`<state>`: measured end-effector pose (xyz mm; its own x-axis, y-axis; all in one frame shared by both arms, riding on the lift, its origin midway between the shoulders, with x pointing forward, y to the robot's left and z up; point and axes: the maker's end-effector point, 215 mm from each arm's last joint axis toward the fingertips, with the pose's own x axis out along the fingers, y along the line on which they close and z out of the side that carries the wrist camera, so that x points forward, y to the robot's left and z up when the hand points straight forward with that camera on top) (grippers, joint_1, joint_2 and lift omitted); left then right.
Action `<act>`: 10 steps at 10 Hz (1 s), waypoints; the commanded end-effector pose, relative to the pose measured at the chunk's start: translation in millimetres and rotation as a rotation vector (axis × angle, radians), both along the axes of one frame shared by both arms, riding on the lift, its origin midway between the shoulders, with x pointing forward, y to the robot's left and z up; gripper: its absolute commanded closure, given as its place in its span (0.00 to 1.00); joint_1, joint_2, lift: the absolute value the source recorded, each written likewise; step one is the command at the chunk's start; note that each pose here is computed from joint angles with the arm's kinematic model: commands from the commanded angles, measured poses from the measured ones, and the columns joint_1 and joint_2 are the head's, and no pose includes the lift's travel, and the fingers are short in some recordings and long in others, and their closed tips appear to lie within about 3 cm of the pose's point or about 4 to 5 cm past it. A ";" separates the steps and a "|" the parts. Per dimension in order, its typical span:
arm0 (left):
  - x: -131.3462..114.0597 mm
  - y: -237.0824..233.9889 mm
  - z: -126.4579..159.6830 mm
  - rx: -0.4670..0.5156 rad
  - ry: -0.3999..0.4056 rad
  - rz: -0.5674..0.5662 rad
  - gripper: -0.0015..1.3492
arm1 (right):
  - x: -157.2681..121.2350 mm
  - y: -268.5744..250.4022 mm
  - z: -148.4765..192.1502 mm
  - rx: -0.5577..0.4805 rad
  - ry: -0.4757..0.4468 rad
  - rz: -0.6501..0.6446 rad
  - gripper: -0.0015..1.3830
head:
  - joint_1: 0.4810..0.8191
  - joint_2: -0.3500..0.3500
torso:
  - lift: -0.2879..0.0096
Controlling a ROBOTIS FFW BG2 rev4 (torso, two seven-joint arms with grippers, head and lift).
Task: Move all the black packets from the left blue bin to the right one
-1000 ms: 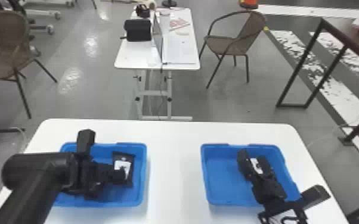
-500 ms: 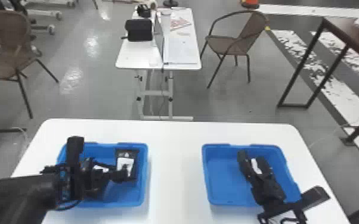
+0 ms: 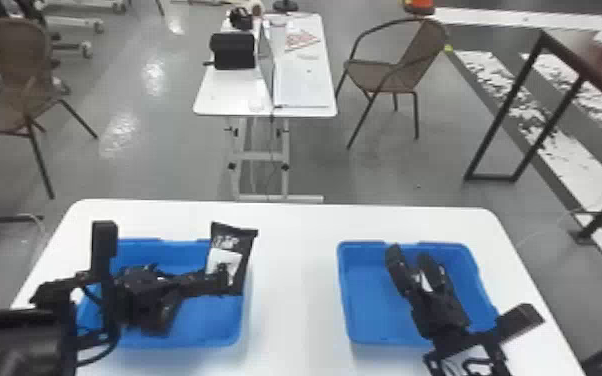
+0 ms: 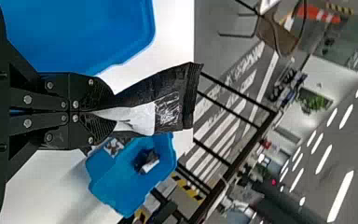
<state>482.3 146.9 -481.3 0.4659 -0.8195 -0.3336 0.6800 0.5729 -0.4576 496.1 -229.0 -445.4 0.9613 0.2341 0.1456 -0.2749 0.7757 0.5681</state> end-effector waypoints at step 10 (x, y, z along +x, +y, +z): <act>31.7 -162.4 57.0 0.002 -0.194 -0.432 0.90 | 49.9 126.6 62.3 -0.002 -0.103 0.307 0.12 | 0.63 0.33 | 0.97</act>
<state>514.4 -10.3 -425.4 0.1449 -0.9491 -0.2795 0.9281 0.2283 -0.2942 543.1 -104.9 -384.9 0.8298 0.5050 0.2375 -0.5464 0.6485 0.5300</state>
